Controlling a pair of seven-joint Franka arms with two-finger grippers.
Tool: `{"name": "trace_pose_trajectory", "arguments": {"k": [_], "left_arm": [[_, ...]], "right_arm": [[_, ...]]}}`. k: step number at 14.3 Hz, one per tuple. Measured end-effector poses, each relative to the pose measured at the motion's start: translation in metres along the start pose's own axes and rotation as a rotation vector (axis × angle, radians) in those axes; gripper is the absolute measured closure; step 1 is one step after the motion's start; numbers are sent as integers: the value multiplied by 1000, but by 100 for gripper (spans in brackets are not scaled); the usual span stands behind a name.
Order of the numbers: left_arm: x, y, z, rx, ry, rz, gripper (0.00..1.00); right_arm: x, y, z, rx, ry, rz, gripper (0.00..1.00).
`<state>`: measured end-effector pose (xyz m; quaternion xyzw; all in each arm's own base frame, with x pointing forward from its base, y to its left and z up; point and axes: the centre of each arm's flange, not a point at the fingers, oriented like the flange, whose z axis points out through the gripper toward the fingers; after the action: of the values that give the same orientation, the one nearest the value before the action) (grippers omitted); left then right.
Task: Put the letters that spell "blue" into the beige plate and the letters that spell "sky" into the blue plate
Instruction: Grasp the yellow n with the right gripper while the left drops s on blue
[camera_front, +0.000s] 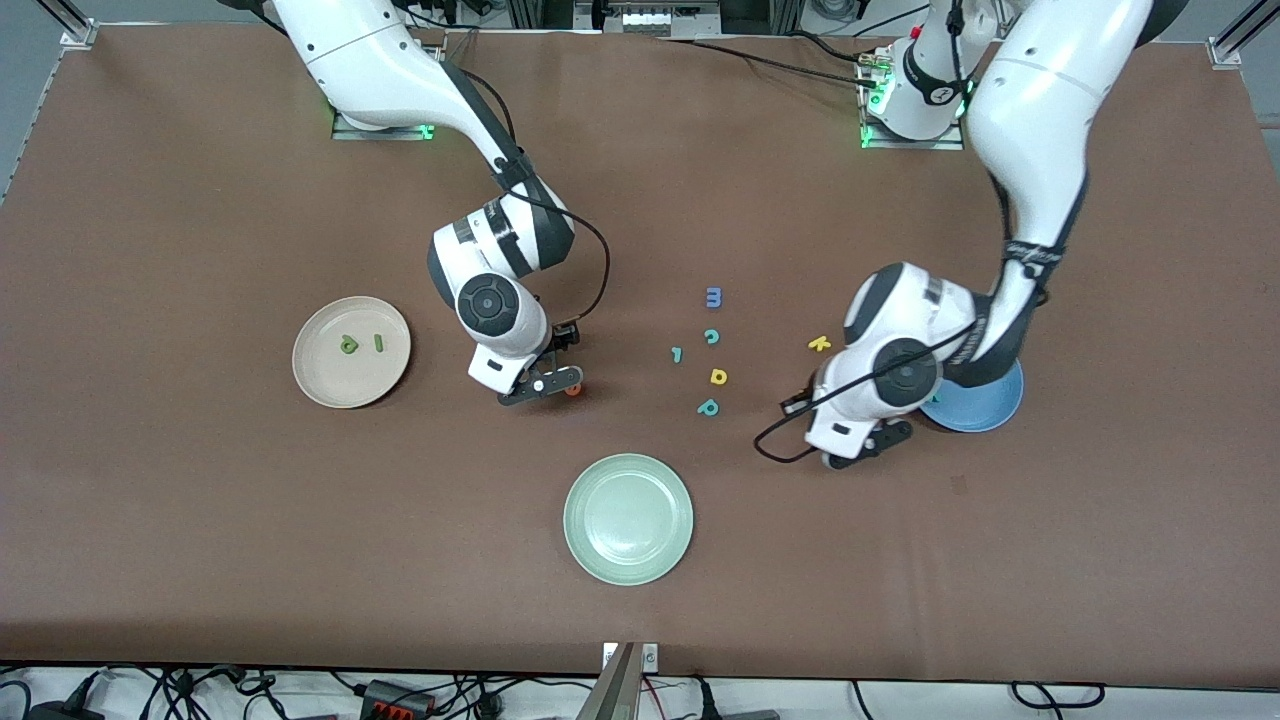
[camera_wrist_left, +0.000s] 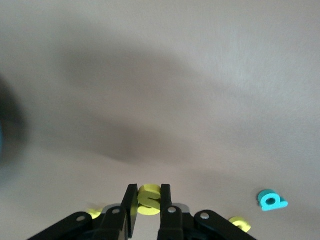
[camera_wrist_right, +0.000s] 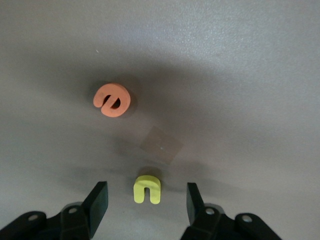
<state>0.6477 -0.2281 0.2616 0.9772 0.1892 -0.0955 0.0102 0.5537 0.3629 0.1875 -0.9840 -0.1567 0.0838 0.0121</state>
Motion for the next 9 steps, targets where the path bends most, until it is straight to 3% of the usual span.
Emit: {"name": "trace_pose_trajectory", "arguments": {"k": [4, 9], "left_arm": [[29, -62, -59, 13, 5, 178, 78], [57, -133, -72, 35, -68, 294, 78]], "right_arm": [[-3, -7, 5, -6, -11, 21, 37], [-4, -8, 16, -13, -26, 27, 49]]}}
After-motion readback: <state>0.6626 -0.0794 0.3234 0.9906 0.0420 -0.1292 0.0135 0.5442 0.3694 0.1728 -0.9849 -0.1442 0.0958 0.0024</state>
